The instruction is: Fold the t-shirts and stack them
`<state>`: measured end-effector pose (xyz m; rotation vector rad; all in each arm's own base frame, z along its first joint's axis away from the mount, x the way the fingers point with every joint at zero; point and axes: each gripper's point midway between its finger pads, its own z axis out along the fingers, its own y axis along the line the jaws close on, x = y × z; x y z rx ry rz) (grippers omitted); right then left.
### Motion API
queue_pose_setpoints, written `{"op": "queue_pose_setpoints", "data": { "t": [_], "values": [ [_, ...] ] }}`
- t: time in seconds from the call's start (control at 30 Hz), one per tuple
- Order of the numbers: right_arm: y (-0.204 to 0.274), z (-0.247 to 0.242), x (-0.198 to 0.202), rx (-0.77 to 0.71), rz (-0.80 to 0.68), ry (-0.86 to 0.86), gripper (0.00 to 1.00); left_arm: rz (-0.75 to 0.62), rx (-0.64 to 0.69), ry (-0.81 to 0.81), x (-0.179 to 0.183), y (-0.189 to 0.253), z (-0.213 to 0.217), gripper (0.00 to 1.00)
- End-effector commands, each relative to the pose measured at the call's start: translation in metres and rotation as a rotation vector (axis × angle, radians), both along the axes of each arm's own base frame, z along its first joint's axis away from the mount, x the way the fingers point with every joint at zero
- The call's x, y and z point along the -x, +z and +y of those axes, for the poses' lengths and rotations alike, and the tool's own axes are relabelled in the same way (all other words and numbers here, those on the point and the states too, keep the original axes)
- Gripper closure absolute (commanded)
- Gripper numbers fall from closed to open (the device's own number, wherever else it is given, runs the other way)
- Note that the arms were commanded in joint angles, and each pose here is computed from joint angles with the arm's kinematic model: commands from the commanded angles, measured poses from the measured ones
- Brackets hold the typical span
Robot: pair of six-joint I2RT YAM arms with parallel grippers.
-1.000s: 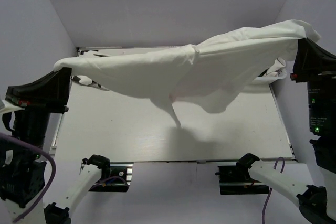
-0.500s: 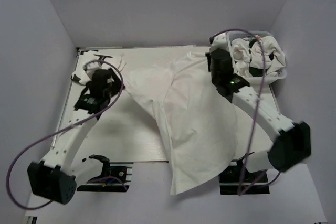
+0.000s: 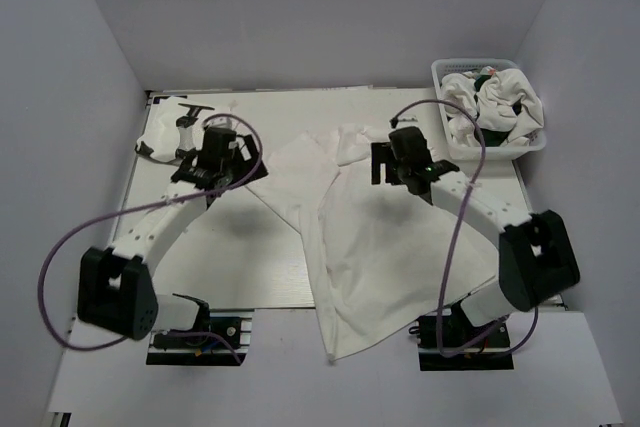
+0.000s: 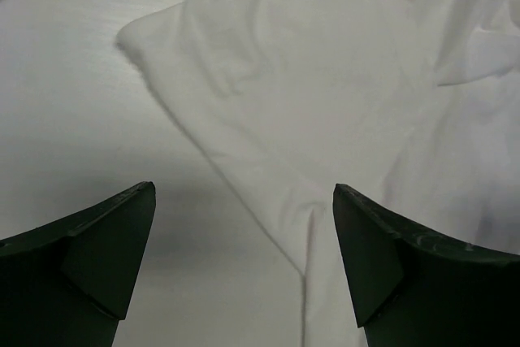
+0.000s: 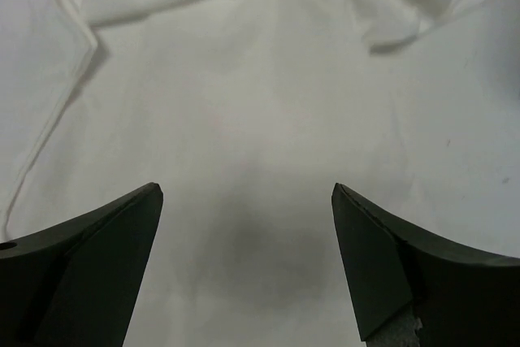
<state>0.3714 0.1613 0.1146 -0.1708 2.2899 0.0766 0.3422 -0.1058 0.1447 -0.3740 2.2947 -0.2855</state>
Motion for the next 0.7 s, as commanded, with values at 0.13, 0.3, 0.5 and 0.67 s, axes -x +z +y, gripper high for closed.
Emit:
{"op": "queue_pose_setpoints", "data": {
  "t": [0.13, 0.3, 0.5, 0.67],
  "values": [
    [-0.043, 0.0, 0.094, -0.278, 0.203, -0.099, 0.1, -0.018, -0.002, -0.398, -0.071, -0.001, -0.103, 0.0],
    [-0.068, -0.026, 0.132, -0.295, 0.266, -0.221, 0.1, 0.091, -0.121, -0.559, -0.082, -0.043, -0.165, 0.0],
    [-0.08, -0.054, 0.136, -0.234, 0.229, -0.343, 0.1, 0.173, -0.266, -0.583, -0.089, -0.079, -0.196, 0.0],
    [-0.091, -0.056, 0.133, -0.228, 0.257, -0.36, 0.1, 0.234, -0.335, -0.532, -0.096, -0.106, -0.2, 0.05]
  ]
}}
